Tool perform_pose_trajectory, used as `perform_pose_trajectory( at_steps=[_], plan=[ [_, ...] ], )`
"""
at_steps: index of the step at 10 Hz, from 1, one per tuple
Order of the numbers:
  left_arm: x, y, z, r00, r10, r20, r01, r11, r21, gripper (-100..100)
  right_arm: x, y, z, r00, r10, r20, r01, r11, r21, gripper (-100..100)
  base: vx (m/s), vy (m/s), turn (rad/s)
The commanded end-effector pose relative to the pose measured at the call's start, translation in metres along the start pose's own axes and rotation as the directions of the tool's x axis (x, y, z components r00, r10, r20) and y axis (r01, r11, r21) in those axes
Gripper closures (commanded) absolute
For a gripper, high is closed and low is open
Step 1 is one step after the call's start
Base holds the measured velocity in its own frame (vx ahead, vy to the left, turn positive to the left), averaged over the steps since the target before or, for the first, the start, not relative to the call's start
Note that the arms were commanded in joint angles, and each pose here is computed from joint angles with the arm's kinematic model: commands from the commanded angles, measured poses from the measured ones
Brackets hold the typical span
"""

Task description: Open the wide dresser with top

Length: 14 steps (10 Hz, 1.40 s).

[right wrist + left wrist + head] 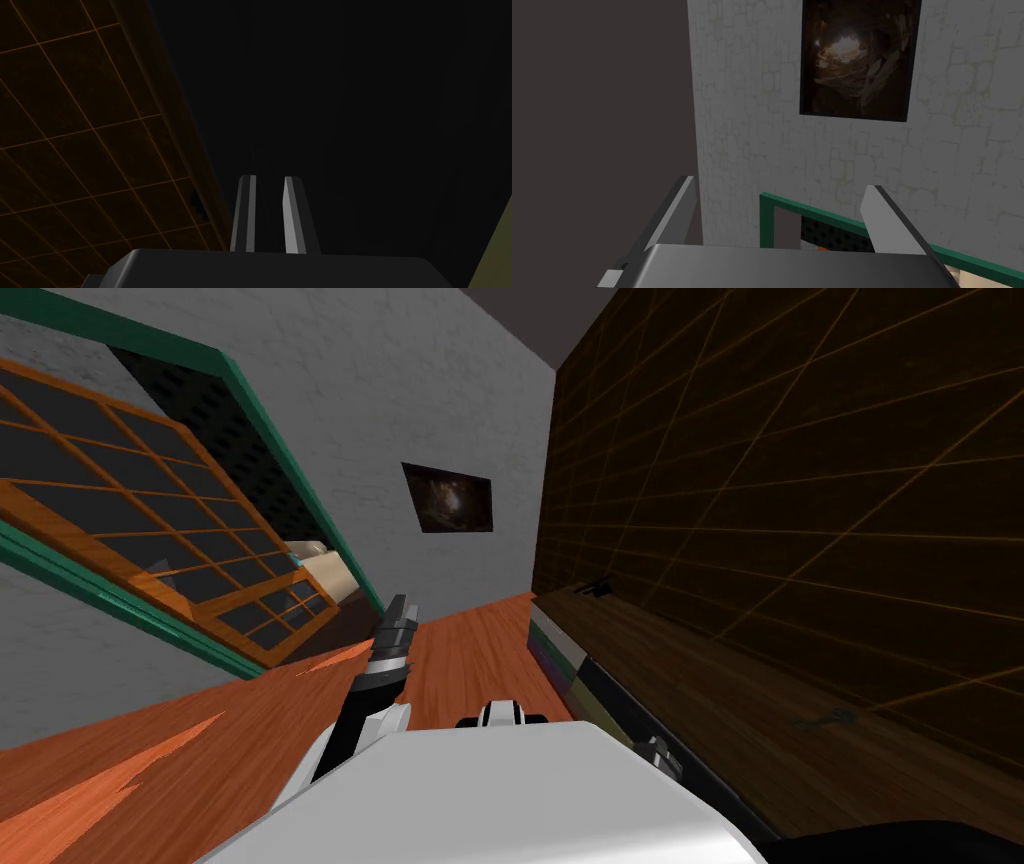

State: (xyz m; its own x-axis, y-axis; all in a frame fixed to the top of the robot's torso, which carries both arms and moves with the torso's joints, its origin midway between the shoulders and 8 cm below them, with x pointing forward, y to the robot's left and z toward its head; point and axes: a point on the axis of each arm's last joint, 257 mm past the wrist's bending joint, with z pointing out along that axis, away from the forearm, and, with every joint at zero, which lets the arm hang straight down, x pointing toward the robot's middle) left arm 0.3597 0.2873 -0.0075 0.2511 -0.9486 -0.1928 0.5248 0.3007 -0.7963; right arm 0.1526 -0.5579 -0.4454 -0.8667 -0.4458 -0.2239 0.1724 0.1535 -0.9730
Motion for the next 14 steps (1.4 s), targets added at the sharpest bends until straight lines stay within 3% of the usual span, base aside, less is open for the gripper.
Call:
perform_pose_trajectory(
  at_steps=[1, 4, 5, 8, 9, 10, 14],
  plan=[
    [0.0, 0.0, 0.0, 1.0, 0.0, 0.0, 0.0, 1.0, 0.0, 0, 0.024, -0.011, 0.01, 0.996, 0.007, -0.083, -0.004, 0.999, 0.037, 100, -0.153, 0.047, 0.302],
    [0.0, 0.0, 0.0, 1.0, 0.0, 0.0, 0.0, 1.0, 0.0, 0, 0.057, -0.021, 0.019, 0.977, 0.014, -0.213, 0.001, 0.998, 0.069, 100, -0.159, 0.094, 0.391],
    [0.0, 0.0, 0.0, 1.0, 0.0, 0.0, 0.0, 1.0, 0.0, 0, 0.061, -0.021, 0.018, 0.973, 0.019, -0.229, -0.004, 0.998, 0.068, 100, -0.14, 0.101, 0.27],
    [0.0, 0.0, 0.0, 1.0, 0.0, 0.0, 0.0, 1.0, 0.0, 0, 0.091, -0.029, 0.021, 0.935, 0.042, -0.351, -0.008, 0.995, 0.097, 100, -0.158, 0.088, 0.375],
    [0.0, 0.0, 0.0, 1.0, 0.0, 0.0, 0.0, 1.0, 0.0, 0, 0.095, -0.028, 0.02, 0.928, 0.048, -0.368, -0.013, 0.995, 0.097, 100, -0.141, 0.116, 0.329],
    [0.0, 0.0, 0.0, 1.0, 0.0, 0.0, 0.0, 1.0, 0.0, 0, 0.09, -0.023, 0.018, 0.935, 0.045, -0.353, -0.016, 0.996, 0.084, 100, -0.045, 0.051, 0.057],
    [0.0, 0.0, 0.0, 1.0, 0.0, 0.0, 0.0, 1.0, 0.0, 0, 0.09, -0.027, 0.022, 0.931, 0.043, -0.361, -0.011, 0.996, 0.09, 100, -0.002, 0.17, -0.02]
  ],
)
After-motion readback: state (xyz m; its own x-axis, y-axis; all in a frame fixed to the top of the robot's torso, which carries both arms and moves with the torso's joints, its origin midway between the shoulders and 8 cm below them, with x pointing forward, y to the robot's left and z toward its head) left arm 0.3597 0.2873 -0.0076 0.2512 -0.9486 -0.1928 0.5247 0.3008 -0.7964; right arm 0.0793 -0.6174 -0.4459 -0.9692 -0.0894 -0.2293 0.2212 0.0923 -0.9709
